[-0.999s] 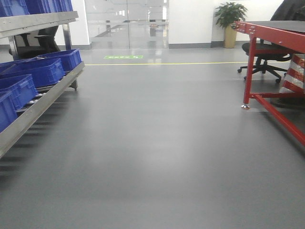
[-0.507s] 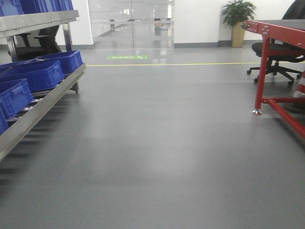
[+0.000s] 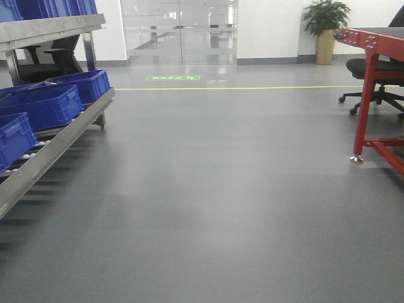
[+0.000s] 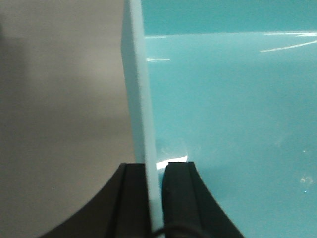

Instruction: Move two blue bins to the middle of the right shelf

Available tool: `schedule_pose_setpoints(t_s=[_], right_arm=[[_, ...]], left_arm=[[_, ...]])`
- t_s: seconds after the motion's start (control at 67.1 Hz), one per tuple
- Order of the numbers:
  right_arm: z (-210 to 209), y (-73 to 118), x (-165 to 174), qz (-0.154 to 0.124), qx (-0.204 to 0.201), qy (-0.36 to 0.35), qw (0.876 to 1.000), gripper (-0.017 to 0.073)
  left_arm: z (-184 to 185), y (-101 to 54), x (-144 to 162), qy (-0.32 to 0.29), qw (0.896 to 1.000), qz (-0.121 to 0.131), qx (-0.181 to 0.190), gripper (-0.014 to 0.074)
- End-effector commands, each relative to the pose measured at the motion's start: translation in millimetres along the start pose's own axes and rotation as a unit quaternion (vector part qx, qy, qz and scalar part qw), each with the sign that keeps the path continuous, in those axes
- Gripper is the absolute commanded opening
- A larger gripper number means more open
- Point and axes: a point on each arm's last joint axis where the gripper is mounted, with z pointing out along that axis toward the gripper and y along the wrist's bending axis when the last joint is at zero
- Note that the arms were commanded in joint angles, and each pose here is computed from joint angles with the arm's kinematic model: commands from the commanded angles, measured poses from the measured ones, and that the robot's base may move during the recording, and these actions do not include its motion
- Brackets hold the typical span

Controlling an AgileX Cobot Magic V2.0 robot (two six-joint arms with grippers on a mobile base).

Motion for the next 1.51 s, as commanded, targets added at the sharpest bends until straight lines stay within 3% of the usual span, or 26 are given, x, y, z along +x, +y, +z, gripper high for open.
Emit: schedule_pose_setpoints(t_s=[0.0, 1.491], right_arm=[[-8.8, 1.3, -7.8, -0.007, -0.006, -0.034, 0.999, -0.0153], [-8.8, 1.3, -7.8, -0.007, -0.006, -0.034, 0.999, -0.0153]], left_arm=[[-10.1, -4.5, -7.9, -0.036, 0.999, 0.001, 0.016, -0.0111], [-10.1, -4.5, -7.9, -0.036, 0.999, 0.001, 0.016, -0.0111]])
